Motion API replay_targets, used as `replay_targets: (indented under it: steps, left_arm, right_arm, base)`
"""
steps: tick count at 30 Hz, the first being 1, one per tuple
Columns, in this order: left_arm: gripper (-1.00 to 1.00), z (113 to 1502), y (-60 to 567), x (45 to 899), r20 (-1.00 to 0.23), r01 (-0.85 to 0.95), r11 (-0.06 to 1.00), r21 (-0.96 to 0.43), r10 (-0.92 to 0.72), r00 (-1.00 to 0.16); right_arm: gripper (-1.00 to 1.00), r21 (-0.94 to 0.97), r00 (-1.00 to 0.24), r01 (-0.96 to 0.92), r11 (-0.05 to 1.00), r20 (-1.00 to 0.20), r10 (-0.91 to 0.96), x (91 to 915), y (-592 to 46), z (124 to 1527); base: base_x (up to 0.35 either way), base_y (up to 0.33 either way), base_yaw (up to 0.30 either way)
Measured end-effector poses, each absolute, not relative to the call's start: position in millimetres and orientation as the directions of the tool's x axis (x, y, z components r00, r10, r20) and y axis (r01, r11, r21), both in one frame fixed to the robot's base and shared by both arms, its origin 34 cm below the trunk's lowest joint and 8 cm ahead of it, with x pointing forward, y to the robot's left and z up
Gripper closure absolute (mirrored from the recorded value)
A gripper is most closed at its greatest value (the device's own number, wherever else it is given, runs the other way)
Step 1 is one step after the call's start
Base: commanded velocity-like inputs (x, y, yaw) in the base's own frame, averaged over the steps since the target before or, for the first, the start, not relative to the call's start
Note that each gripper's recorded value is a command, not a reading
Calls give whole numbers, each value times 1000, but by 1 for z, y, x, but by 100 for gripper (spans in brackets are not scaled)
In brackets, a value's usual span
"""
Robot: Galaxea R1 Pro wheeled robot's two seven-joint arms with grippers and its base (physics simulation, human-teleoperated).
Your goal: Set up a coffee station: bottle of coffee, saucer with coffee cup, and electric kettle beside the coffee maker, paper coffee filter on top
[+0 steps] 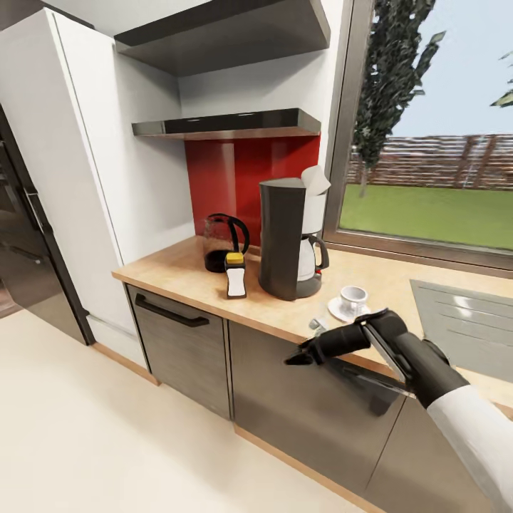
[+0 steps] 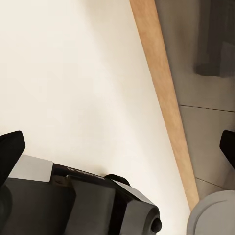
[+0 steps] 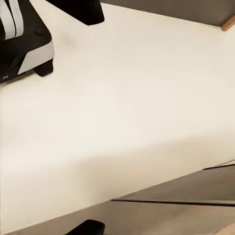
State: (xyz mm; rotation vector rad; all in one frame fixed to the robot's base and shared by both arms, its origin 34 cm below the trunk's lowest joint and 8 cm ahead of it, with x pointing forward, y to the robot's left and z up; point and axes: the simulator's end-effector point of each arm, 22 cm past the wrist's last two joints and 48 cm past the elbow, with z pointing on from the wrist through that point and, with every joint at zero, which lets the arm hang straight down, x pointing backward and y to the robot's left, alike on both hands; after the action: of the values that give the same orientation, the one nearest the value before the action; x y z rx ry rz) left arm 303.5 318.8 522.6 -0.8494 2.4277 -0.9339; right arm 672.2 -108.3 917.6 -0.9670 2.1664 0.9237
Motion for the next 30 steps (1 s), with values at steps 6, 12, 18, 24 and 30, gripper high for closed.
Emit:
replay_targets:
  steps: [6, 12, 18, 24, 30]
  left_arm:
    - [-100, 523, 319, 304, -147, -393, 591, -704, -663, -734]
    - [-100, 523, 318, 304, -146, -393, 590, -705, -663, -734]
    - [-100, 523, 318, 304, -146, -393, 590, -705, -664, -734]
    - [-100, 523, 318, 304, -147, -395, 589, -705, -666, -732]
    - [-100, 524, 317, 308, -151, -393, 584, -710, -671, -726]
  right_arm:
    - [-100, 406, -608, -772, 489, -695, -383, 644, -106, 870]
    - [-100, 497, -704, -689, 528, -630, -326, 618, -127, 811]
    - [-100, 542, -756, -634, 552, -584, -296, 594, -147, 757]
    - [-100, 582, -806, -576, 575, -523, -278, 553, -168, 698]
    - [-100, 613, -870, -480, 628, -427, -249, 507, -206, 638]
  base:
    - [0, 0, 0]
    - [0, 0, 0]
    - [0, 0, 0]
    - [0, 0, 0]
    - [0, 0, 0]
